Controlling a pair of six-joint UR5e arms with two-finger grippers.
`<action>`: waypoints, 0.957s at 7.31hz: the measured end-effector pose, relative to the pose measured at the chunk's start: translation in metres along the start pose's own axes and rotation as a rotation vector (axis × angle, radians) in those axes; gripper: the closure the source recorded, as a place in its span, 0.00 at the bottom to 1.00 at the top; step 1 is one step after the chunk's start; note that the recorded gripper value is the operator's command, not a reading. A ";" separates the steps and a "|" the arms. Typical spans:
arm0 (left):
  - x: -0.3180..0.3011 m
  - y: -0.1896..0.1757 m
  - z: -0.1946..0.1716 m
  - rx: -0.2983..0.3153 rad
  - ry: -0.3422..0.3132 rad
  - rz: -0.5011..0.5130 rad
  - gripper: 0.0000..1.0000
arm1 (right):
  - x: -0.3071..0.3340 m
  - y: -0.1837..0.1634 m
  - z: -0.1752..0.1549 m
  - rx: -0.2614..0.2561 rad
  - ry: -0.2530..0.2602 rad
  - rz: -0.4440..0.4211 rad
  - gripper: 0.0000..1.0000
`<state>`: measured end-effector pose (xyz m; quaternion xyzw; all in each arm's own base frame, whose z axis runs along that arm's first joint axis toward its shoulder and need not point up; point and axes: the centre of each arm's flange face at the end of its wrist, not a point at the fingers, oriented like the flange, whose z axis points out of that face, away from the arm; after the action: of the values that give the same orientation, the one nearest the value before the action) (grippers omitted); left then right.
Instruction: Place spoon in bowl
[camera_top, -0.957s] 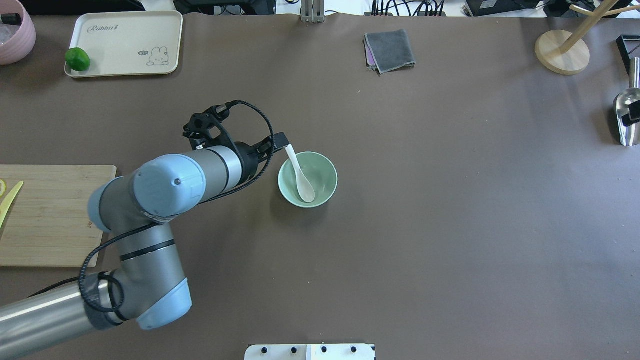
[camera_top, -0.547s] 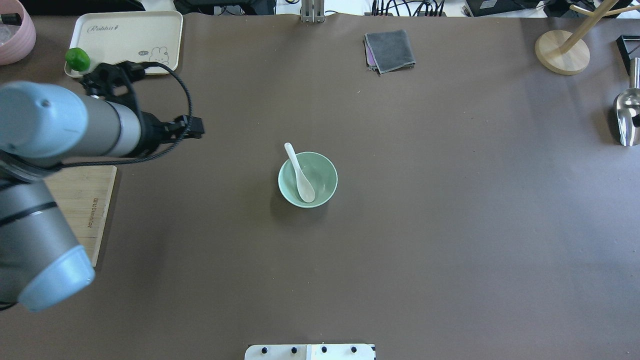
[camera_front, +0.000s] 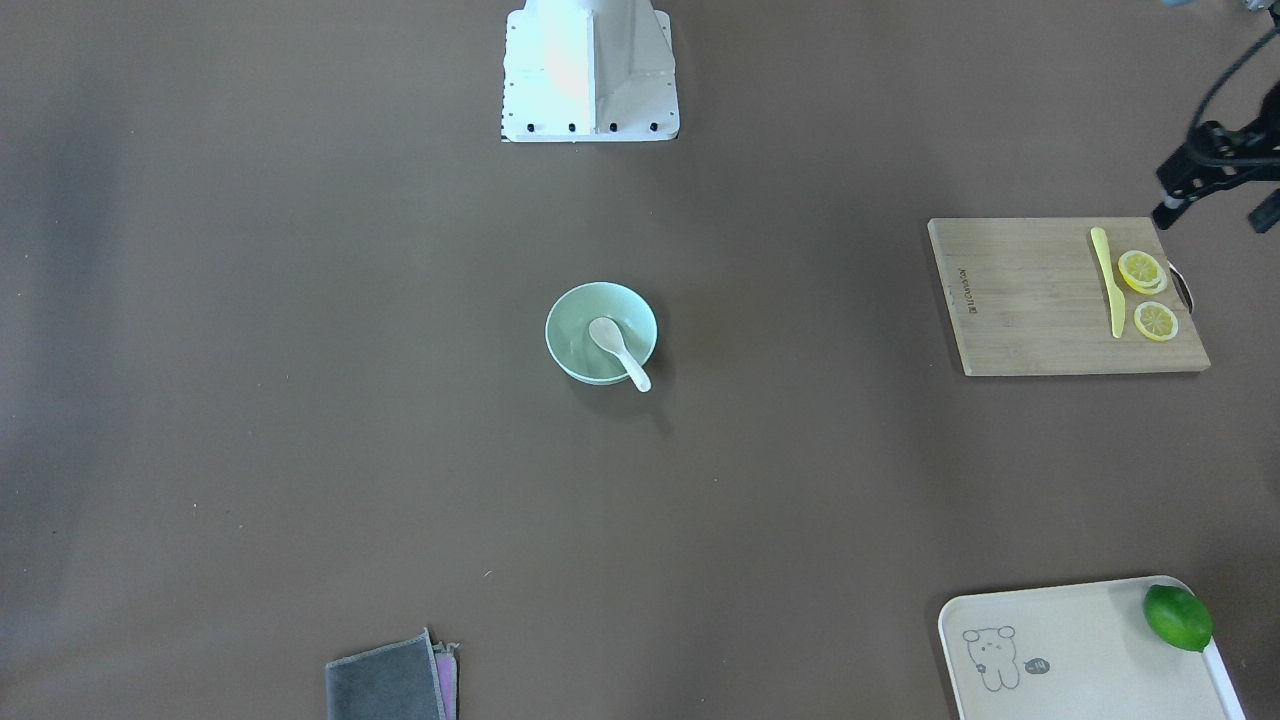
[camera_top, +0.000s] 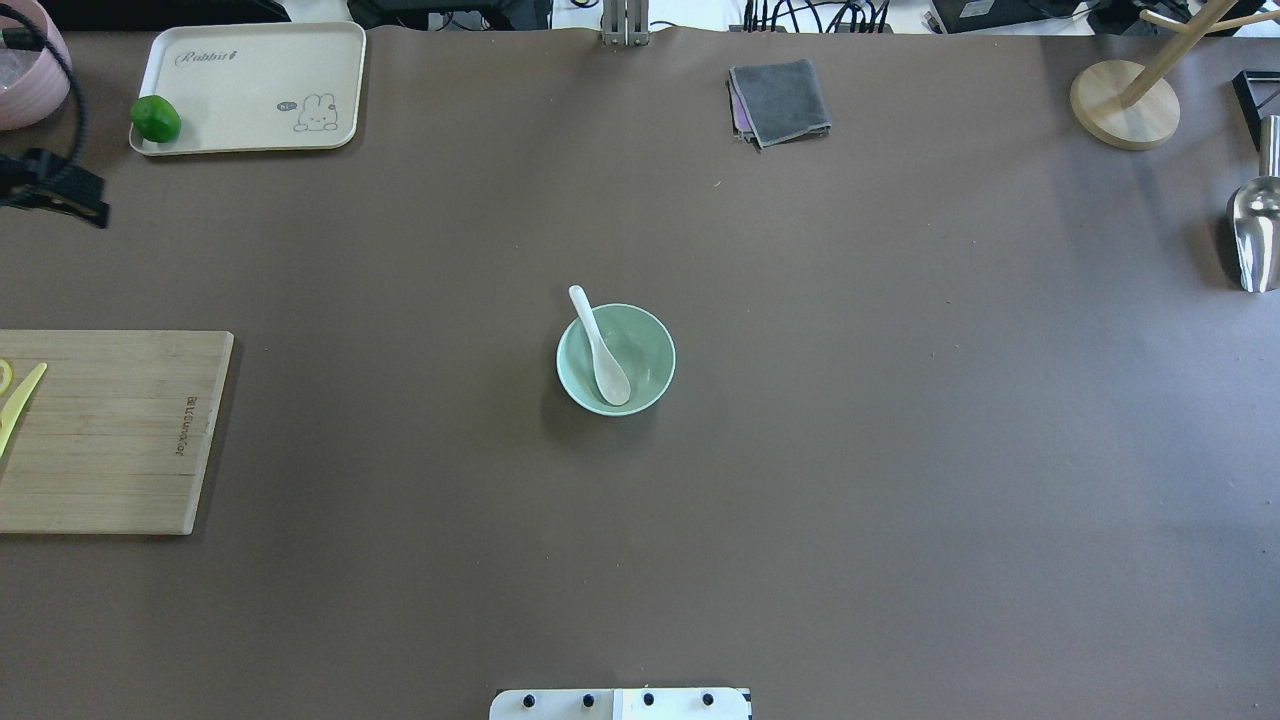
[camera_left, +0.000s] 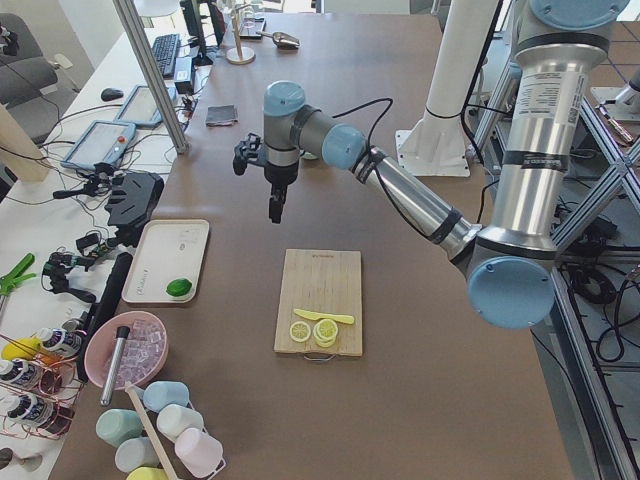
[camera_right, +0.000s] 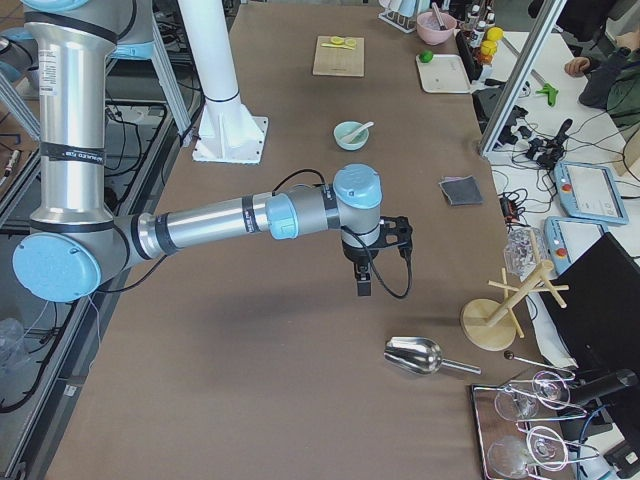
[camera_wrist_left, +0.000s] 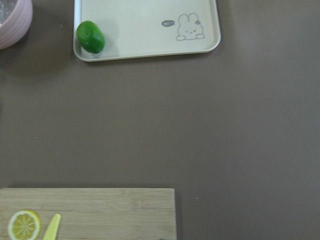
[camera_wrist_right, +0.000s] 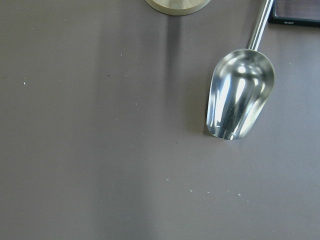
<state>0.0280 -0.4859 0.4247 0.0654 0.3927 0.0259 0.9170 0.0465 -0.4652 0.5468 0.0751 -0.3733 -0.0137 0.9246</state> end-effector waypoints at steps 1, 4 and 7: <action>-0.054 0.011 0.011 -0.035 0.016 0.026 0.02 | 0.027 0.008 -0.011 -0.008 -0.001 -0.019 0.00; -0.115 0.032 0.029 -0.075 0.027 0.011 0.02 | 0.095 0.070 -0.010 -0.052 0.005 0.003 0.00; -0.148 0.068 0.039 -0.055 0.031 -0.006 0.02 | 0.112 0.084 0.007 -0.066 -0.018 0.022 0.00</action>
<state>-0.0458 -0.4373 0.5670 0.0385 0.4060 0.0350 0.9124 0.1196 -0.3917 0.6409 0.0403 -0.3820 -0.0166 0.9232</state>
